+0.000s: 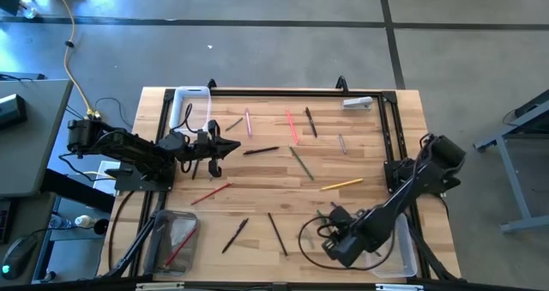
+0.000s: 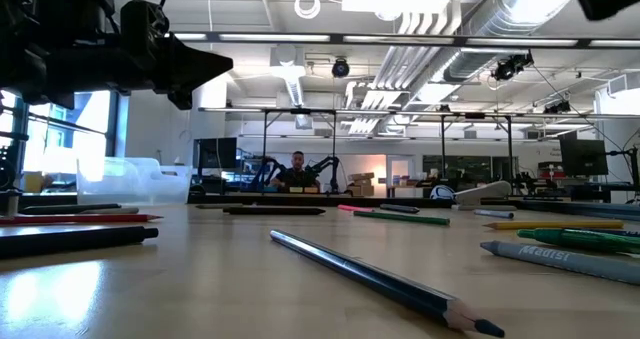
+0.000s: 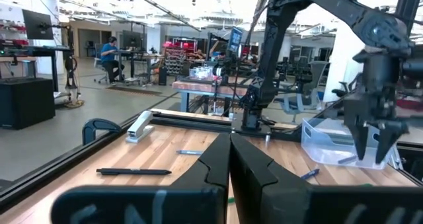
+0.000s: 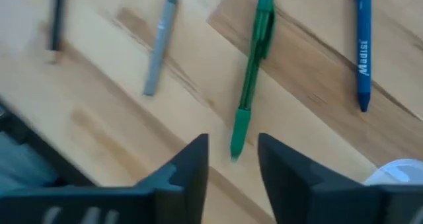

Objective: Sort crayons/erasers/pens/pencils in bins
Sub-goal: Put the green pen into the top transparent bin

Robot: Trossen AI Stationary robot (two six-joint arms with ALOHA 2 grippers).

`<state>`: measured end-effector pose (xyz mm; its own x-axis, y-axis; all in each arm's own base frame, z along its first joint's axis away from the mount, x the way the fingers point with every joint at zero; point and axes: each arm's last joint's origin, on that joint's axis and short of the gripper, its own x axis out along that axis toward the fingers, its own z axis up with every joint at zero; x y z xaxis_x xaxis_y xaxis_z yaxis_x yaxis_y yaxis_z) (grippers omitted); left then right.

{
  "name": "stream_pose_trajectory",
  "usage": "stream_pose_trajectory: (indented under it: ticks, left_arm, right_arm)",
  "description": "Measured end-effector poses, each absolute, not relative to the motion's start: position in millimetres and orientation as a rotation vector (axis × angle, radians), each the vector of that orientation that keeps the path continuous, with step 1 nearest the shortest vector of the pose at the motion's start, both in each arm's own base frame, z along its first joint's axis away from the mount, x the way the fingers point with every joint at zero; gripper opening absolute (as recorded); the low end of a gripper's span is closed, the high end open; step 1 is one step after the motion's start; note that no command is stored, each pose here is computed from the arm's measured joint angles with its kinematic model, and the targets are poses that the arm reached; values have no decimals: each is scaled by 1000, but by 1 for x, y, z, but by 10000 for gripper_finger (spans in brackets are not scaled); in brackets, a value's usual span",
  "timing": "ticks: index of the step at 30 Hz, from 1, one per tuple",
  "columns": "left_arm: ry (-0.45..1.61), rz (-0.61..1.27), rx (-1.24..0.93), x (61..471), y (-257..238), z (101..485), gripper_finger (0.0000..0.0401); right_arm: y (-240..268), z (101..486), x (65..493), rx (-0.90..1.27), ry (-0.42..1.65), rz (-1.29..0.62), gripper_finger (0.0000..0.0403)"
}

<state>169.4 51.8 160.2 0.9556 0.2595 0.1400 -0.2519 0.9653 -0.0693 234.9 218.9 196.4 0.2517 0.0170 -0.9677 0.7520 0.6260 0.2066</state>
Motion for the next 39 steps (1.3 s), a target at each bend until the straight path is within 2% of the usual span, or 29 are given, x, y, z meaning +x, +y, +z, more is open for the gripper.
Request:
stream_pose_trajectory:
  ticks: [6, 12, 25, 34, 39]
  left_arm:
    - [-149, 260, -51, 169, 52, 160, 0]
    - [-149, 260, -51, 169, 52, 160, 0]
    - [-149, 260, -52, 169, 52, 160, 0]
    - [-153, 262, -80, 169, 52, 160, 0]
    - [-167, 259, -113, 172, 53, 163, 0]
  right_arm:
    - [217, 173, 245, 771, 1339, -625, 186]
    - [216, 164, 250, 764, 1359, -644, 190]
    - [218, 138, 263, 716, 1392, -625, 114]
    - [213, 145, 261, 665, 1410, -576, 12]
    - [201, 167, 262, 613, 1359, -507, 18]
